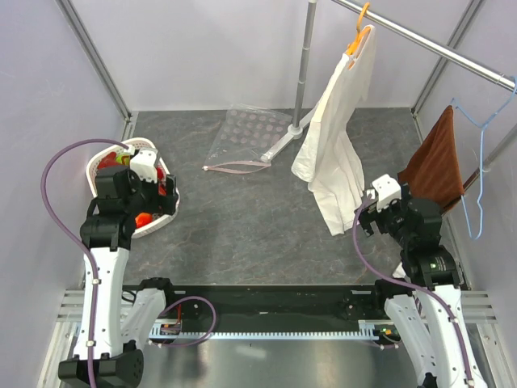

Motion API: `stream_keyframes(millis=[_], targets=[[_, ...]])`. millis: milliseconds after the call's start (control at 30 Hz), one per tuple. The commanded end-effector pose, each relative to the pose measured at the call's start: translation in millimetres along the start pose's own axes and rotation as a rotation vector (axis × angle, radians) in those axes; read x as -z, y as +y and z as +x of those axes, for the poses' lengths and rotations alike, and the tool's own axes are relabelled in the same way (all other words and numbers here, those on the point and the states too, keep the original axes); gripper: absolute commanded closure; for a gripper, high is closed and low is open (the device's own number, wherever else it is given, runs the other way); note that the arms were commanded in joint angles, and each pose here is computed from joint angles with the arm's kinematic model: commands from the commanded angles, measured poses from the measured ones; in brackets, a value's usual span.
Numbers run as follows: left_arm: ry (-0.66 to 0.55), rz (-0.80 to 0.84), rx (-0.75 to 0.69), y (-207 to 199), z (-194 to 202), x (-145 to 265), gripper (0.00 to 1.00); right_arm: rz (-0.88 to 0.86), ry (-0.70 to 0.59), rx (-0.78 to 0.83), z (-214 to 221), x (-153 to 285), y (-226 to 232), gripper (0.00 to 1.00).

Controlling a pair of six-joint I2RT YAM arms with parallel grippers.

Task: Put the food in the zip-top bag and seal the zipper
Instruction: Pick up the zipper food storage bag at the center of the board.

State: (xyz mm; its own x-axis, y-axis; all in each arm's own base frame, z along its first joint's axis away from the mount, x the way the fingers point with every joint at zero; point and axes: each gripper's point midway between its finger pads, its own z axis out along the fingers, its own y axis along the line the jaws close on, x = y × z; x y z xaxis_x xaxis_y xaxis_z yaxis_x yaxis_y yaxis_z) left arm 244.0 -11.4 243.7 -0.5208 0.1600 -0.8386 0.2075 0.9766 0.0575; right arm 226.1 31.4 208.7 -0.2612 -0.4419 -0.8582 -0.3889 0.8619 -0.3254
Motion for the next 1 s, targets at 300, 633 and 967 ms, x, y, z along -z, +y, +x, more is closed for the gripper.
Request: stream_keyframes(millis=[300, 633, 967], targets=[[-0.05, -0.047, 0.024, 19, -35, -40, 0.0, -0.097, 0.057, 0.018, 18, -28, 13, 0.02], [0.048, 0.118, -0.224, -21, -51, -135, 0.0, -0.126, 0.152, 0.022, 43, -57, 15, 0.02], [-0.082, 0.249, -0.446, -55, -64, -256, 0.0, -0.198, 0.159, 0.061, 40, -64, 21, 0.02]])
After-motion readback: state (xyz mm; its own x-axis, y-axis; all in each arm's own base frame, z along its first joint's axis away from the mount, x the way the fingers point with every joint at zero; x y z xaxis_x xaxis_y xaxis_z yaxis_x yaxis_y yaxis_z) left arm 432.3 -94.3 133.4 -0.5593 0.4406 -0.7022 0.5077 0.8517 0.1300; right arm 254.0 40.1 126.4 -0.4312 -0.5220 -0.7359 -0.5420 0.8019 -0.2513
